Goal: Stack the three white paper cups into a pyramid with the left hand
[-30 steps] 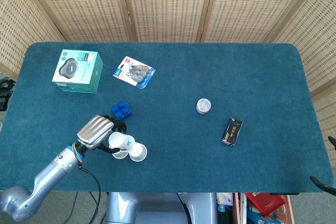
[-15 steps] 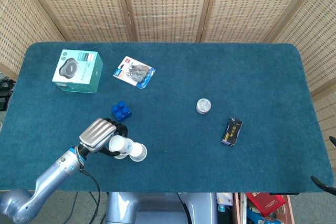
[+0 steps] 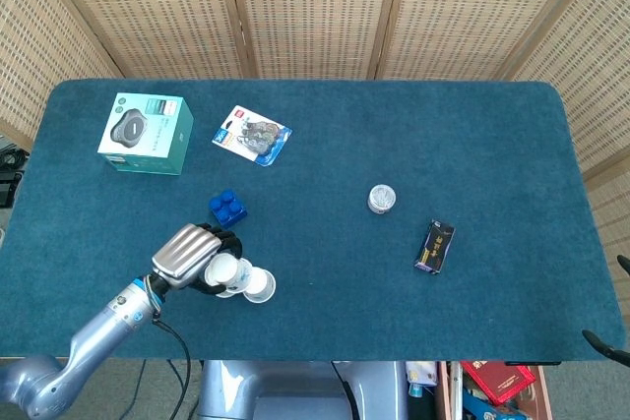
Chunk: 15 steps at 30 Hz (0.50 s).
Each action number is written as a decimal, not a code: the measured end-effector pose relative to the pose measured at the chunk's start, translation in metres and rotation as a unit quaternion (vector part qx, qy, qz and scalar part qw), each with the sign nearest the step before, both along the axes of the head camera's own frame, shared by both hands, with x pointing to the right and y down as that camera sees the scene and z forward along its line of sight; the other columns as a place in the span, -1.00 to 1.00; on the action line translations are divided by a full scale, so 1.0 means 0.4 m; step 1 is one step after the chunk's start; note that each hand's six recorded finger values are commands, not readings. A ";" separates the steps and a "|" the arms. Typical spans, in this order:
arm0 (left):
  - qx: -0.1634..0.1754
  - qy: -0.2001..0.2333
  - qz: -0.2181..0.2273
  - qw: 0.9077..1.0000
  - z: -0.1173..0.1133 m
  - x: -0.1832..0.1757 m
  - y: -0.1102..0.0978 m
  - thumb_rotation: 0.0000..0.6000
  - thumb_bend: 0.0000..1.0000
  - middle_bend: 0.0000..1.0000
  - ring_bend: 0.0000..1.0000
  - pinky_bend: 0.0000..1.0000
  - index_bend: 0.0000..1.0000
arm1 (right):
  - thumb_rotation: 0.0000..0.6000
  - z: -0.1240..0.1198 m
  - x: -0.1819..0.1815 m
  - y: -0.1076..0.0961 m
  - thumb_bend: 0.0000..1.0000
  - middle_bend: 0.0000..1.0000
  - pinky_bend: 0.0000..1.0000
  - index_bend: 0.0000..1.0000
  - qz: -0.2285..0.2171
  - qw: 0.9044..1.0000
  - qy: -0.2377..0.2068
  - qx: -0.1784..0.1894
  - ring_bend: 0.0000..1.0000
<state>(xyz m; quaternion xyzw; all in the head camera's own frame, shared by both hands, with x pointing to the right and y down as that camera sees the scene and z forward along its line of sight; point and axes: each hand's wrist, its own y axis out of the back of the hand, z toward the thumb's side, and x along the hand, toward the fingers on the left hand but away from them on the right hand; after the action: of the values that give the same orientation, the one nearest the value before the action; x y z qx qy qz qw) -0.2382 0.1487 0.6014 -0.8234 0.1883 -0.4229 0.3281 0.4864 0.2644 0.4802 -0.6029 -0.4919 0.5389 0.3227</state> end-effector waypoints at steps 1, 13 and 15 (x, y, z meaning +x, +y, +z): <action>-0.006 -0.003 0.004 1.000 0.002 -0.001 0.003 1.00 -0.67 -0.98 -0.95 -0.49 -0.82 | 1.00 -0.001 0.000 0.000 -1.00 -1.00 -1.00 -1.00 0.000 1.000 0.000 0.000 -1.00; 0.016 0.061 -0.017 0.998 -0.080 0.001 -0.019 1.00 -0.67 -1.00 -1.00 -0.75 -1.00 | 1.00 -0.011 0.004 0.001 -1.00 -1.00 -1.00 -1.00 0.001 1.000 -0.006 0.005 -1.00; 0.033 0.069 -0.028 0.997 -0.102 -0.016 -0.030 1.00 -0.67 -1.00 -1.00 -0.87 -1.00 | 1.00 -0.011 0.003 0.001 -1.00 -1.00 -1.00 -1.00 0.000 1.000 -0.006 0.005 -1.00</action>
<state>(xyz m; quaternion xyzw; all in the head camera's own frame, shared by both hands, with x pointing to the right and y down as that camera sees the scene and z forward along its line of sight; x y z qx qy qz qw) -0.2447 0.1369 0.5604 -0.8337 0.2480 -0.3673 0.3295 0.4875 0.2648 0.4759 -0.6043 -0.4968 0.5327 0.3227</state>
